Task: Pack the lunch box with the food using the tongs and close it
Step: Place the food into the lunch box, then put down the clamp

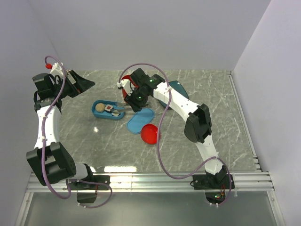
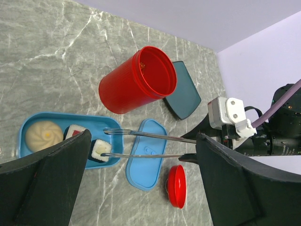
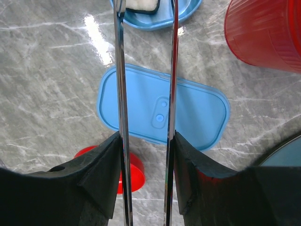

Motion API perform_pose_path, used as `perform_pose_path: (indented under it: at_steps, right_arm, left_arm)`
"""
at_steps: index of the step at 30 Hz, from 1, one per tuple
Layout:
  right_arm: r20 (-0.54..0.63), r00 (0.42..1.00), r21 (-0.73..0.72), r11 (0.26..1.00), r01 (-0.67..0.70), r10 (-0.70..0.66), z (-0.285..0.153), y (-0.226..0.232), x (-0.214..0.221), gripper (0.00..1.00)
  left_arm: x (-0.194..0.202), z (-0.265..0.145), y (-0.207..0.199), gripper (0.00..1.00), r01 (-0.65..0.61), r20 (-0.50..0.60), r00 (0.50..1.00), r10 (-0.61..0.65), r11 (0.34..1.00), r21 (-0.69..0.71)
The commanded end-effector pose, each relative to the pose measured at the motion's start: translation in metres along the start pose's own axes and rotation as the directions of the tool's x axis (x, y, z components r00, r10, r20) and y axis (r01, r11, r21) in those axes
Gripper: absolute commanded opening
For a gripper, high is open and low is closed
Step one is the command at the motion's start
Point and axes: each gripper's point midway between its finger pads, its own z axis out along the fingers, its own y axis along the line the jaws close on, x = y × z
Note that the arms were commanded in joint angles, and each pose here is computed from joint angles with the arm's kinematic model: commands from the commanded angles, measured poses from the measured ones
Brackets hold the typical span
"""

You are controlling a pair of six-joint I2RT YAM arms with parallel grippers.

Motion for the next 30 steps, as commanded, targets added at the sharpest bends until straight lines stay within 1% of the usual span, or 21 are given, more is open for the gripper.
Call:
perform_pose_path:
  at_steps: [1,4,6,7,10,12,16,17,19,20,21,22,23,25,26,30]
  right_arm:
    - [0.098,0.995,0.008,1.0,0.018,-0.019,-0.024,0.006,-0.031,0.51]
    - [0.155,0.988,0.0,1.0,0.021,-0.02,-0.048,0.013,-0.044,0.5]
    - [0.21,0.977,0.01,0.999,0.035,-0.036,-0.079,0.021,-0.053,0.5]
    - [0.197,0.98,0.007,1.0,0.029,-0.03,-0.075,0.019,-0.048,0.5]
    - [0.196,0.98,0.003,1.0,0.031,-0.031,-0.097,0.024,-0.034,0.5]
    - [0.173,0.985,0.005,1.0,0.025,-0.026,-0.109,0.025,-0.015,0.5]
    - [0.149,0.989,0.03,0.999,-0.029,0.025,-0.136,0.014,0.024,0.5]
    - [0.156,0.986,0.048,0.996,-0.071,0.062,-0.145,0.001,0.033,0.5]
    - [0.161,0.979,0.062,0.989,-0.134,0.122,-0.157,-0.011,0.051,0.5]
    - [0.176,0.965,0.079,0.975,-0.21,0.194,-0.167,-0.03,0.064,0.5]
    - [0.191,0.957,0.093,0.967,-0.237,0.217,-0.171,-0.039,0.07,0.5]
    - [0.199,0.94,0.123,0.944,-0.305,0.278,-0.179,-0.056,0.09,0.5]
    - [0.223,0.931,0.143,0.935,-0.323,0.288,-0.181,-0.065,0.094,0.5]
    - [0.227,0.914,0.175,0.909,-0.377,0.336,-0.181,-0.079,0.116,0.51]
    - [0.25,0.902,0.213,0.889,-0.406,0.352,-0.185,-0.096,0.125,0.51]
    - [0.234,0.876,0.279,0.834,-0.475,0.421,-0.168,-0.128,0.16,0.52]
  left_arm:
    - [-0.013,-0.004,-0.011,0.99,-0.05,0.028,0.998,0.049,0.998,0.03]
    - [-0.013,-0.005,-0.013,0.99,-0.056,0.028,0.998,0.055,0.998,0.031]
    - [-0.015,-0.005,-0.013,0.99,-0.062,0.028,0.998,0.062,0.998,0.028]
    - [-0.015,-0.006,-0.013,0.99,-0.064,0.029,0.998,0.063,0.998,0.027]
    - [-0.018,-0.007,-0.016,1.0,-0.076,0.034,0.997,0.075,0.997,0.028]
    - [-0.02,-0.009,-0.018,1.0,-0.08,0.038,0.996,0.079,0.996,0.03]
    - [-0.02,-0.01,-0.022,0.99,-0.078,0.045,0.996,0.077,0.996,0.039]
    - [-0.02,-0.01,-0.022,0.99,-0.076,0.046,0.996,0.074,0.996,0.042]
    - [-0.018,-0.011,-0.023,0.99,-0.072,0.052,0.996,0.07,0.996,0.046]
    - [-0.017,-0.011,-0.023,0.99,-0.071,0.054,0.996,0.069,0.996,0.048]
    - [-0.015,-0.012,-0.023,0.99,-0.069,0.054,0.996,0.066,0.997,0.048]
    - [-0.015,-0.012,-0.023,0.99,-0.07,0.058,0.996,0.067,0.996,0.048]
    - [-0.014,-0.012,-0.022,0.99,-0.068,0.056,0.996,0.065,0.997,0.047]
    - [-0.011,-0.013,-0.022,0.99,-0.066,0.046,0.997,0.064,0.997,0.048]
    - [-0.011,-0.013,-0.023,0.99,-0.074,0.043,0.997,0.071,0.996,0.05]
    - [-0.013,-0.013,-0.022,0.99,-0.085,0.039,0.996,0.083,0.996,0.038]
